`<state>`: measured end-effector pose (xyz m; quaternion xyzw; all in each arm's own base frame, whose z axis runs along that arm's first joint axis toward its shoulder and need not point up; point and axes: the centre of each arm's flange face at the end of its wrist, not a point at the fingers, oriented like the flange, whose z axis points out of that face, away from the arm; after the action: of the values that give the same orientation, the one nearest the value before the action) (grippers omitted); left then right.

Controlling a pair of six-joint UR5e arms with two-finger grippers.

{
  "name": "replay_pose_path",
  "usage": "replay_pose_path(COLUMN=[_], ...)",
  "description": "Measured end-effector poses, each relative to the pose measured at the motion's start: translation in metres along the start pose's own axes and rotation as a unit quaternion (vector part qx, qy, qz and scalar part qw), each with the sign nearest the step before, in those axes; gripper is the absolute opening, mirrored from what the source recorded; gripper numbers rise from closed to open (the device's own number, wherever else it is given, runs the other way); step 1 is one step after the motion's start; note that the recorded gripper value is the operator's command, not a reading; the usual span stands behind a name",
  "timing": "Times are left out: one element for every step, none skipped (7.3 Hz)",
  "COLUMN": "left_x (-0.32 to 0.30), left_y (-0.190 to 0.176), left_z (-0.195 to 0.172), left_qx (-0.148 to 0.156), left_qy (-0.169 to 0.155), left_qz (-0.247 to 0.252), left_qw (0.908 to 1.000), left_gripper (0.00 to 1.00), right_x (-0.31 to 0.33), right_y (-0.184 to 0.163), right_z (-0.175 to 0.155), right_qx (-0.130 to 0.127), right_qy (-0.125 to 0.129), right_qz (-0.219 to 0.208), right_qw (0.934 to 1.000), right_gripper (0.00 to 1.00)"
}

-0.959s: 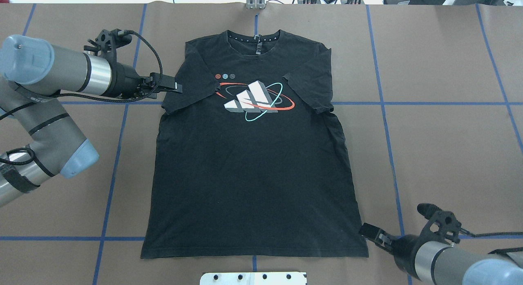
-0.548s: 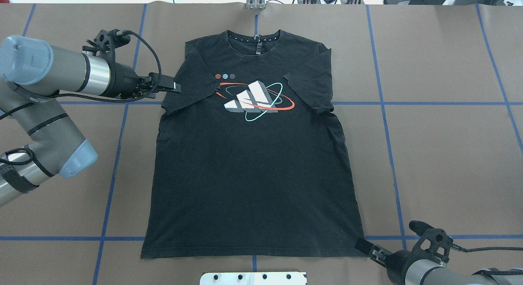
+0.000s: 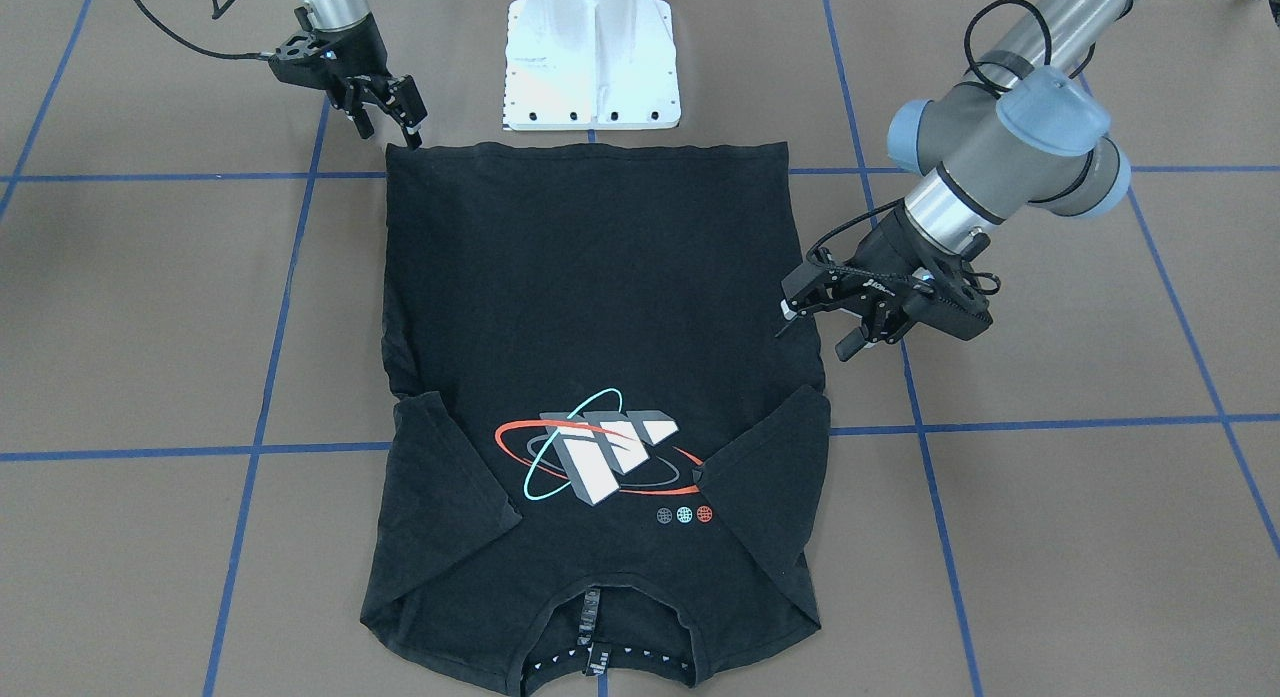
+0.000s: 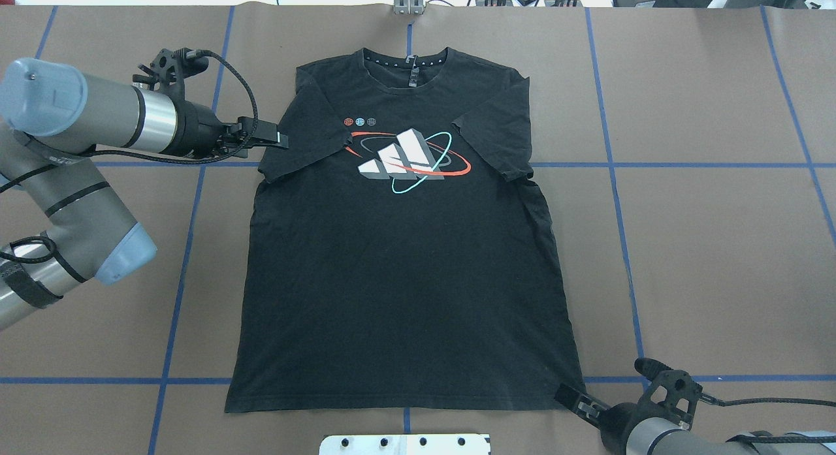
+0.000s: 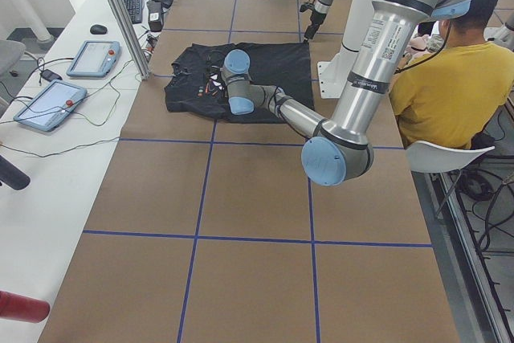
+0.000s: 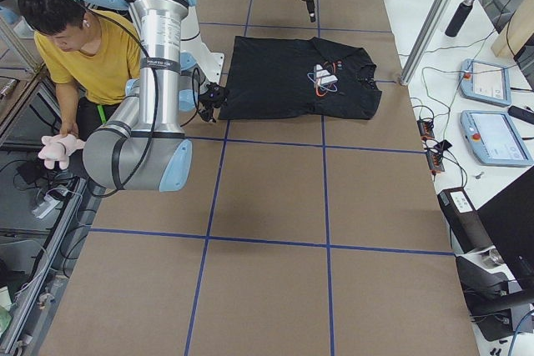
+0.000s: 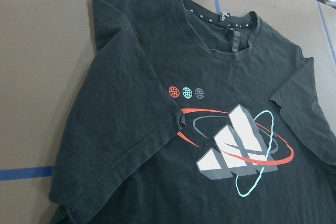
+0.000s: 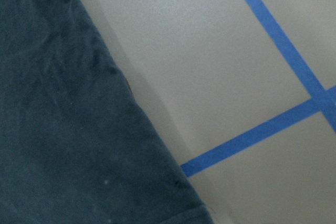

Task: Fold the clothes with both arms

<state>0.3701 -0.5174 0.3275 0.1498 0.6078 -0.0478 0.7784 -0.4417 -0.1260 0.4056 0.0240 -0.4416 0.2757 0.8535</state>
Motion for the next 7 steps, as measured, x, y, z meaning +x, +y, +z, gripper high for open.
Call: replay_pose_path(left_x=[-0.0003,-0.0003,-0.0003,-0.0006,-0.0009,-0.001,-0.0012], left_y=[0.0,0.0,-0.0001,-0.0003,-0.0005,-0.0006,-0.0007], left_z=[0.0002,0.0003,-0.0001,-0.0004,-0.0005,-0.0005,-0.0005], left_qx=[0.0,0.0,0.0,0.001,0.002,0.003,0.003], left_qy=[0.0,0.0,0.0,-0.001,-0.001,-0.001,-0.001], left_qz=[0.0,0.0,0.0,-0.001,-0.001,-0.001,-0.001], left_qw=[1.0,1.0,1.0,1.0,1.0,1.0,1.0], left_gripper=[1.0,1.0,1.0,1.0,1.0,1.0,1.0], right_x=[-0.0013,-0.0015,-0.0022,-0.0041,-0.0061,-0.0068,-0.0071], right_y=[0.0003,-0.0002,-0.0001,0.0005,0.0008,0.0008,0.0004], right_z=[0.0014,0.0022,0.0022,0.0018,0.0017,0.0019,0.002], right_qx=[0.003,0.006,0.007,0.007,0.008,0.009,0.009], right_qy=[0.003,0.005,0.005,0.003,0.001,0.0,-0.001], right_qz=[-0.001,-0.002,-0.002,-0.001,0.0,0.001,0.001], right_qw=[1.0,1.0,1.0,1.0,1.0,1.0,1.0], right_gripper=[0.77,0.67,0.49,0.28,0.09,0.05,0.0])
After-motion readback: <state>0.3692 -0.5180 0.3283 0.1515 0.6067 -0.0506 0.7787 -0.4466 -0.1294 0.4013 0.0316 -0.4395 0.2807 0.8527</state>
